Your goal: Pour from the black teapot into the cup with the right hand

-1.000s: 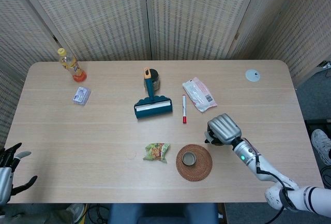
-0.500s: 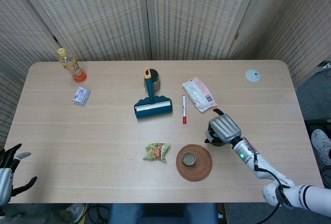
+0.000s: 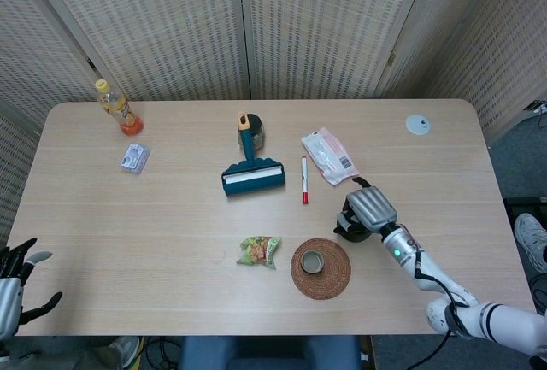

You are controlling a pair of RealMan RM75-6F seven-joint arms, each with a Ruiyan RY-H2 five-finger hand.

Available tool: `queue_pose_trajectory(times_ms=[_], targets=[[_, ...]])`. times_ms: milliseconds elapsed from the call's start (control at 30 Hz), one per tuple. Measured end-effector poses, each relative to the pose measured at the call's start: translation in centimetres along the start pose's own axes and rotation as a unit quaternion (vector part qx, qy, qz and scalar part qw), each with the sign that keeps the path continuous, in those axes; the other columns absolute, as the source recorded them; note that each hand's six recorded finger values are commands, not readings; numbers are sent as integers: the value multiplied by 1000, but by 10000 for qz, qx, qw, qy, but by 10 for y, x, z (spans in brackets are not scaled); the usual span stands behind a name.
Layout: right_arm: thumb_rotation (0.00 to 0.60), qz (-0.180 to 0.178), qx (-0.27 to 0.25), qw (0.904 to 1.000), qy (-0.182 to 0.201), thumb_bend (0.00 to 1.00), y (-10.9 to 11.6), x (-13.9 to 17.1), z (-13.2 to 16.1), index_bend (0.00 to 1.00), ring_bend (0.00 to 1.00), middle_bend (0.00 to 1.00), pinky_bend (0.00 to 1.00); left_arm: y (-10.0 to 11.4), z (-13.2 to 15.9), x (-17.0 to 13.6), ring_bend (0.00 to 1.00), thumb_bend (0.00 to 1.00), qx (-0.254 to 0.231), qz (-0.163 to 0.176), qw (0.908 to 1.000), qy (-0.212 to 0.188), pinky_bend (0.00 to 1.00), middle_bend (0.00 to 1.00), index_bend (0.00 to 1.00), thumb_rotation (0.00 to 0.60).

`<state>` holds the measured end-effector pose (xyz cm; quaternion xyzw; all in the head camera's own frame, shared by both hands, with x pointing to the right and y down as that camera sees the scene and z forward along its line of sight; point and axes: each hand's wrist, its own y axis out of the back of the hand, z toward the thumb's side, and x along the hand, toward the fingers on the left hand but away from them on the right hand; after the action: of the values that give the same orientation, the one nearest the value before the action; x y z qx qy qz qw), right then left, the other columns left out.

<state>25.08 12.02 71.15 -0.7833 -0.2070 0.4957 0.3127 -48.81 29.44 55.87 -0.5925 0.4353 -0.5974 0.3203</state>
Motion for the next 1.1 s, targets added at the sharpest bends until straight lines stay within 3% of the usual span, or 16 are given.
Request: queue_pose_trajectory(times_ms=[200, 467, 1100], targets=[[483, -19, -163, 9999, -23, 4, -2, -5, -3, 1000, 874, 918, 102, 0, -1, -1, 120, 183, 3, -9, 10000, 13, 39, 104, 278, 600], [363, 9, -305, 9995, -40, 0, -3, -6, -5, 1000, 871, 915, 99, 0, -1, 0, 120, 184, 4, -4, 10000, 2, 39, 104, 278, 600], [362, -3, -52, 10000, -84, 0, -2, -8, -14, 1000, 870, 913, 96, -2, 2, 2, 120, 183, 15, -30, 10000, -17, 39, 105, 278, 600]])
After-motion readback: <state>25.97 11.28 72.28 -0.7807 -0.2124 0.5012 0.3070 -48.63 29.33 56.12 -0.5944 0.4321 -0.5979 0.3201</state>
